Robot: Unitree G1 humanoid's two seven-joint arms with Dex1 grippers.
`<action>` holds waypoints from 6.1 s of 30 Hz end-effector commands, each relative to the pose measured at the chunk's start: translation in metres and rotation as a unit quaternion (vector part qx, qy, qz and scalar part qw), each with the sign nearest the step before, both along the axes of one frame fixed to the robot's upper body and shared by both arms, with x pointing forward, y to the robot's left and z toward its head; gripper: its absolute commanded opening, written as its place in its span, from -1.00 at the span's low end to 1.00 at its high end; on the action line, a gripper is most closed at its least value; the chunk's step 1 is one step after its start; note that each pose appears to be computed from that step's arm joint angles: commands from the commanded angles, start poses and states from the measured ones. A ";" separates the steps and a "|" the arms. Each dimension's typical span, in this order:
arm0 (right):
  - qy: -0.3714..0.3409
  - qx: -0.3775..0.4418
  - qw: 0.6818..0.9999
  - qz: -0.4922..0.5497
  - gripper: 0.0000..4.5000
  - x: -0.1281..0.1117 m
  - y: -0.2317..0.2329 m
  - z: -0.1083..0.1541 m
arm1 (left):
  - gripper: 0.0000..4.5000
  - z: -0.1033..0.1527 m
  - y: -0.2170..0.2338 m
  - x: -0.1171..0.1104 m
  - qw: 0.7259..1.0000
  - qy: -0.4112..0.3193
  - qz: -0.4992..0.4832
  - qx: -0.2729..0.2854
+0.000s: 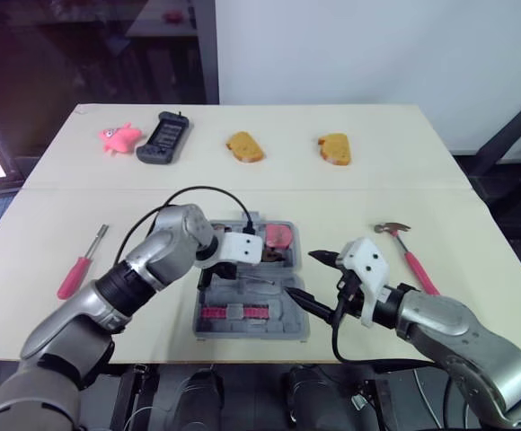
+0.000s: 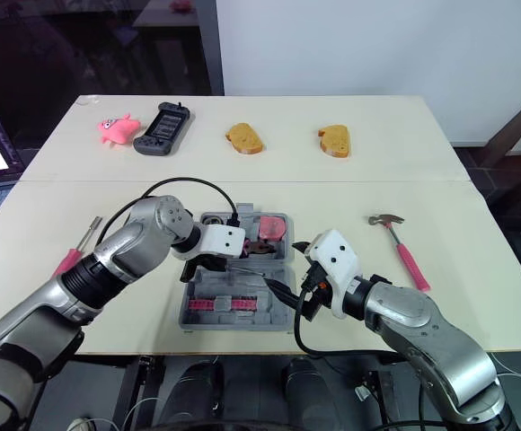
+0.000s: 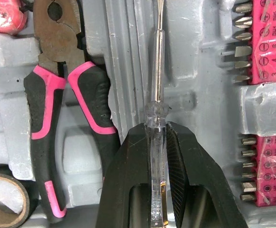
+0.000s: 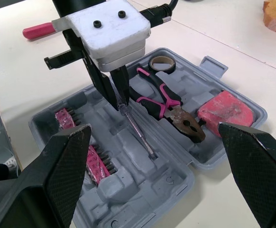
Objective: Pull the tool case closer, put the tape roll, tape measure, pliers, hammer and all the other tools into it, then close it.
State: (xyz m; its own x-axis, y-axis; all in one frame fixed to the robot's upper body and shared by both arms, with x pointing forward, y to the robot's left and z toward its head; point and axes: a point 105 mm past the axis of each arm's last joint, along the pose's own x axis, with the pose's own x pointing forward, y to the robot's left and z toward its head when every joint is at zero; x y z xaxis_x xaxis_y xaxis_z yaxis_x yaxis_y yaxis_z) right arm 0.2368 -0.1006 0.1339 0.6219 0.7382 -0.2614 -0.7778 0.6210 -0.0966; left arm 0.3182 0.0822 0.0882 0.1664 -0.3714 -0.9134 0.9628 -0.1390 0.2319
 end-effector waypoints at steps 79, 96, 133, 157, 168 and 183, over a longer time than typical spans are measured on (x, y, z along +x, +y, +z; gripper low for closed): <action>-0.015 0.011 1.000 0.018 1.00 -0.006 0.010 0.006 | -0.41 0.036 0.007 -0.009 0.992 0.040 -0.016 -0.115; -0.015 0.004 1.000 0.019 1.00 -0.007 0.007 0.007 | -0.97 0.002 -0.002 -0.007 0.992 0.049 -0.017 -0.115; -0.030 -0.019 0.999 0.011 1.00 0.001 -0.027 0.012 | -0.97 0.084 0.068 -0.027 0.939 -0.003 0.052 -0.339; -0.007 -0.075 0.991 -0.109 1.00 -0.012 -0.175 -0.003 | 0.99 0.047 0.284 -0.117 0.856 -0.106 0.386 -0.326; 0.006 -0.084 0.990 -0.116 1.00 -0.011 -0.169 -0.006 | 0.99 0.044 0.269 -0.101 0.850 -0.138 0.369 -0.350; 0.047 -0.075 0.924 -0.373 1.00 0.060 -0.165 -0.019 | 0.99 0.040 0.110 -0.096 0.864 -0.040 0.197 -0.462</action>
